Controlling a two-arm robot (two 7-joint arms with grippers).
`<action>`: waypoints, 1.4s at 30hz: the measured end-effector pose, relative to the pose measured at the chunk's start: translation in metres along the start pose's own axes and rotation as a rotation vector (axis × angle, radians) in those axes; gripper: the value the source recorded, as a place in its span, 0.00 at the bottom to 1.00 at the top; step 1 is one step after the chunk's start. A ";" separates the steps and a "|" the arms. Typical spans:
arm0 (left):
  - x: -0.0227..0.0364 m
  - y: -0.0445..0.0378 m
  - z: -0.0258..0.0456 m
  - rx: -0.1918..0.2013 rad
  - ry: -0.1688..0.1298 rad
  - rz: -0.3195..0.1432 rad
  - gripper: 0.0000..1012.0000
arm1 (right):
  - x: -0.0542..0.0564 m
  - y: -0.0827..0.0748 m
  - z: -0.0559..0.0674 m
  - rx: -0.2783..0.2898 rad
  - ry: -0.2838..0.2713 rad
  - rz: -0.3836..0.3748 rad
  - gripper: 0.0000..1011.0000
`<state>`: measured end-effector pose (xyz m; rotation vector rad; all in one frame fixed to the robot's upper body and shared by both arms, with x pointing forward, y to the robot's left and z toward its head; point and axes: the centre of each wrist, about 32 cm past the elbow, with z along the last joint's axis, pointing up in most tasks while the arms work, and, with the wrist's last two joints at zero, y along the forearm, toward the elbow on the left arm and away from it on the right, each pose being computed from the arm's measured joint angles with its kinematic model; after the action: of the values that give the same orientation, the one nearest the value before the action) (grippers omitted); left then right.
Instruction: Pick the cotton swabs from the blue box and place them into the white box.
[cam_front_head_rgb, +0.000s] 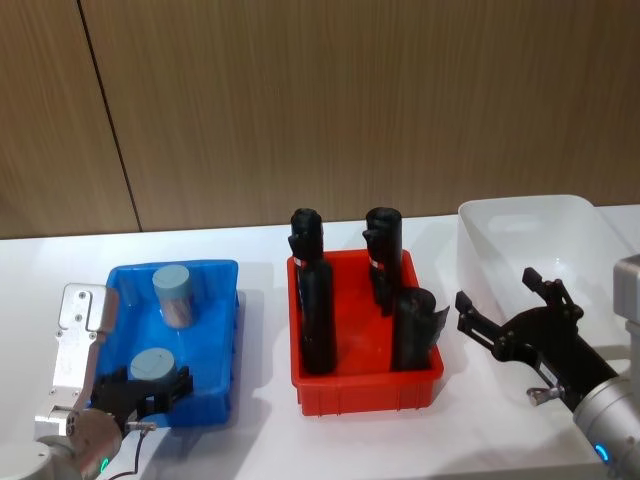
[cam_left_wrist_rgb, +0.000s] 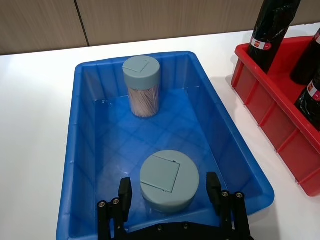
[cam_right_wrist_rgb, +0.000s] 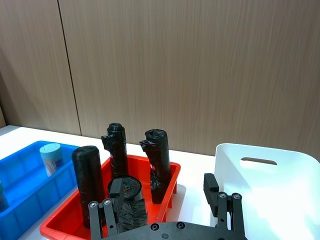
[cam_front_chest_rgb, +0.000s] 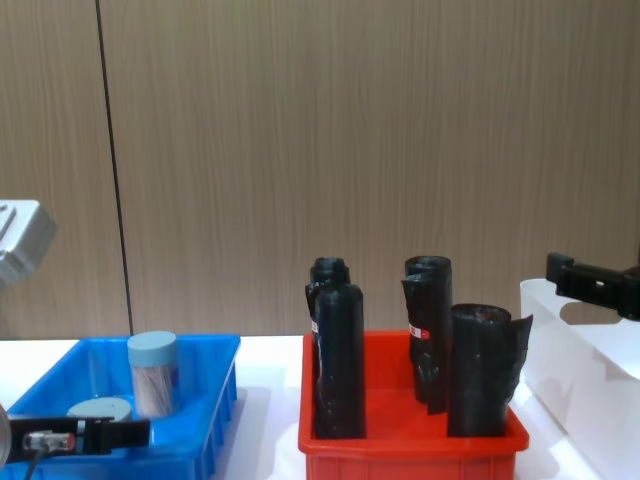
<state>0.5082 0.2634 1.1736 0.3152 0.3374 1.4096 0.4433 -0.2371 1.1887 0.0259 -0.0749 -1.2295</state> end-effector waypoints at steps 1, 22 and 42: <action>-0.0001 -0.0001 0.0000 0.000 -0.001 0.000 0.93 | 0.000 0.000 0.000 0.000 0.000 0.000 0.99; -0.0005 -0.0002 -0.0029 -0.010 -0.030 0.013 0.65 | 0.000 0.000 0.000 0.000 0.000 0.000 0.99; -0.0004 0.0147 0.0117 -0.209 -0.158 -0.076 0.65 | 0.000 0.000 0.000 0.000 0.000 0.000 0.99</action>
<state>0.4997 0.2649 1.1902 0.2376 0.0709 1.3228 0.4433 -0.2371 1.1887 0.0259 -0.0748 -1.2295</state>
